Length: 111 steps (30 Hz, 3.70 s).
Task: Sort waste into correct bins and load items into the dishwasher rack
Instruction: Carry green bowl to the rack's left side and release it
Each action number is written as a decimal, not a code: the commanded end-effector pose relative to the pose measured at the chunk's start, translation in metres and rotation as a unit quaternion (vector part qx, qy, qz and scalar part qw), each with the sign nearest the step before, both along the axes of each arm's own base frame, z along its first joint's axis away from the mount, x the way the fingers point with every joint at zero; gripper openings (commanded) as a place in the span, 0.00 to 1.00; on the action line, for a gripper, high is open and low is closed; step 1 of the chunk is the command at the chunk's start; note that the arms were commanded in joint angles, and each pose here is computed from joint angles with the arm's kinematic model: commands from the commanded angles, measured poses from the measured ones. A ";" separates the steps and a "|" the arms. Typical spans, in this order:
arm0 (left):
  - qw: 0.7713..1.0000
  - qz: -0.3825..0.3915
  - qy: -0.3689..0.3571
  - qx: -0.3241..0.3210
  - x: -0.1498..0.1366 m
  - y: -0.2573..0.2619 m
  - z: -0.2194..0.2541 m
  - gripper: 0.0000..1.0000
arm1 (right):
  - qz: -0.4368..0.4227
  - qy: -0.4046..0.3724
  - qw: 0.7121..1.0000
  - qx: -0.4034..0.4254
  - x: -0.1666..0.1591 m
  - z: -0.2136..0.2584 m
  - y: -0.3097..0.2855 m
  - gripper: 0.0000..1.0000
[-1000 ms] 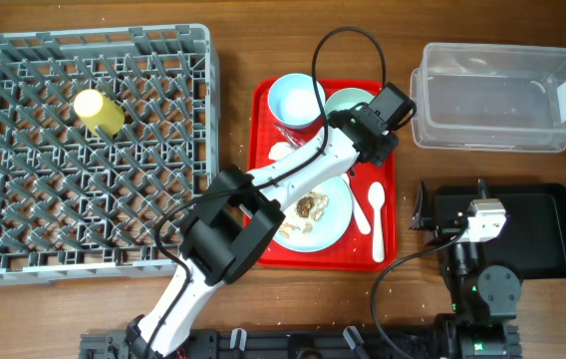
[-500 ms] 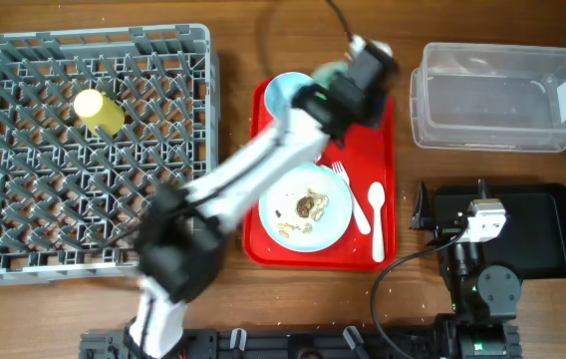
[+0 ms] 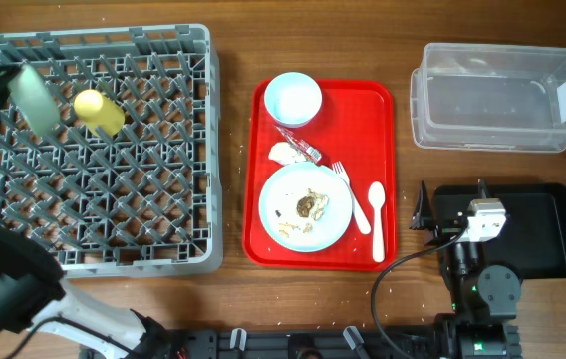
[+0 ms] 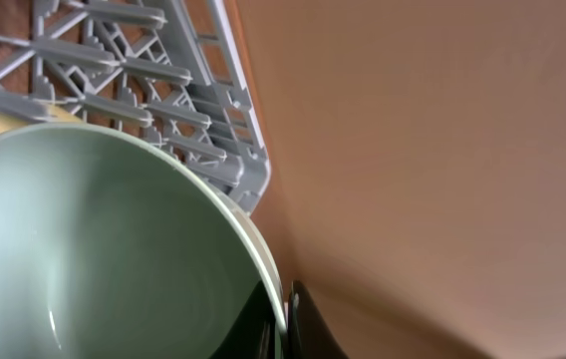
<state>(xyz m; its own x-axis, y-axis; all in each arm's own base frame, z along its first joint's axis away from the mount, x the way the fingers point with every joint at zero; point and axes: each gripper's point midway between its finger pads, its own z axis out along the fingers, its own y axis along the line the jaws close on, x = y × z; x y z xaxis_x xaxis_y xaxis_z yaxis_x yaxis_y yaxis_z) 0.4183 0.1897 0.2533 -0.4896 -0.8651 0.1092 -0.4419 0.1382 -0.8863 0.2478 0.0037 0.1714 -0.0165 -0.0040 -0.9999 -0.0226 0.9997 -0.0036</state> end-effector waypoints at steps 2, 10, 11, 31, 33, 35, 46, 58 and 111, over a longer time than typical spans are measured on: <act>0.992 -0.043 -0.031 -0.111 -0.013 0.002 -0.030 0.04 | 0.007 -0.003 1.000 0.005 0.000 0.001 0.002 1.00; 0.990 -0.035 -0.009 -0.136 -0.012 0.010 -0.081 0.04 | 0.007 -0.003 1.000 0.005 0.000 0.001 0.002 1.00; 0.992 -0.028 0.010 -0.125 -0.015 0.013 -0.088 0.04 | 0.007 -0.003 1.000 0.005 0.000 0.001 0.002 1.00; 0.884 0.192 0.387 0.179 -0.164 0.125 -0.076 0.75 | 0.007 -0.003 1.000 0.005 0.000 0.001 0.003 1.00; 0.870 0.230 0.390 0.198 -0.174 0.125 -0.054 0.73 | 0.007 -0.003 1.000 0.005 0.000 0.001 0.003 1.00; 0.876 0.222 0.364 0.224 -0.163 0.110 -0.032 0.24 | 0.007 -0.003 1.000 0.005 0.000 0.001 0.002 1.00; 0.830 0.048 0.437 0.342 -0.070 0.047 -0.122 0.04 | 0.007 -0.003 1.000 0.005 0.000 0.001 0.003 1.00; 0.807 0.163 0.501 0.265 -0.144 0.096 -0.108 0.04 | 0.007 -0.003 1.000 0.005 0.000 0.001 0.002 1.00; 0.877 0.134 0.372 0.272 -0.107 0.085 -0.118 0.04 | 0.007 -0.003 1.000 0.005 0.000 0.001 0.002 1.00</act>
